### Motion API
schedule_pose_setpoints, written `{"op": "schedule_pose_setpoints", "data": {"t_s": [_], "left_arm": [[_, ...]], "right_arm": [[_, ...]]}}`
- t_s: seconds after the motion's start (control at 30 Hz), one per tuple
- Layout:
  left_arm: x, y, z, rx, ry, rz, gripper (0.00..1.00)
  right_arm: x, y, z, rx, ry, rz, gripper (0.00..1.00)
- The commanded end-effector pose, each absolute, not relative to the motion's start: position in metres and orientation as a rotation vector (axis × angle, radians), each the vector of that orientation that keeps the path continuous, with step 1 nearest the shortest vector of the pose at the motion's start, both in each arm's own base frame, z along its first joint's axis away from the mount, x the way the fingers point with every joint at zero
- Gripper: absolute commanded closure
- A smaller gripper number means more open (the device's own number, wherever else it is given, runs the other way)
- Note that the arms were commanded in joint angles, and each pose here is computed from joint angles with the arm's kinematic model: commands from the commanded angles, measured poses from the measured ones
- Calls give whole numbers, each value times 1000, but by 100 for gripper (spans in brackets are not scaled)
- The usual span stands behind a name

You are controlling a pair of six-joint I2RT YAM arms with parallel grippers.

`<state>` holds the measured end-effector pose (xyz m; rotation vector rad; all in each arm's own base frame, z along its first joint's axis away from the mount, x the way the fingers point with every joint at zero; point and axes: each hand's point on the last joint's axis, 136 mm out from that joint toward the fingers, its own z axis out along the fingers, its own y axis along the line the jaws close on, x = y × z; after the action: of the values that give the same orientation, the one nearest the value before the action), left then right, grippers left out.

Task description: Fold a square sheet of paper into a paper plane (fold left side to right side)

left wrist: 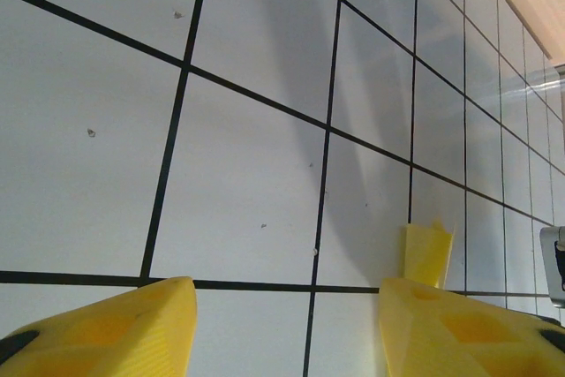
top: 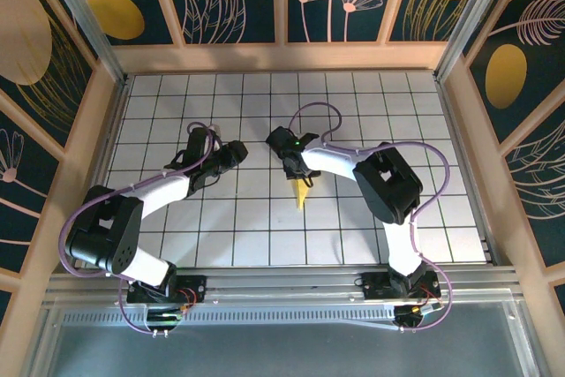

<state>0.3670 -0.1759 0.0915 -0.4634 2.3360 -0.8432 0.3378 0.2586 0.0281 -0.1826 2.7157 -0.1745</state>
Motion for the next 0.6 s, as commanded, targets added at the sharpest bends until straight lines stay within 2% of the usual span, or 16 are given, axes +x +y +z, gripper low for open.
{"op": "schedule_pose_setpoints", "data": {"t_s": [0.0, 0.3, 0.57], "left_arm": [[370, -171, 93, -486, 2312, -837, 44], [372, -169, 100, -488, 2298, -821, 44], [372, -165, 108, -490, 2283, -805, 43]], "right_arm": [[339, 253, 41, -190, 2674, -252, 56], [331, 244, 59, -161, 2652, -243, 100], [330, 253, 91, -149, 2619, -55, 100]]}}
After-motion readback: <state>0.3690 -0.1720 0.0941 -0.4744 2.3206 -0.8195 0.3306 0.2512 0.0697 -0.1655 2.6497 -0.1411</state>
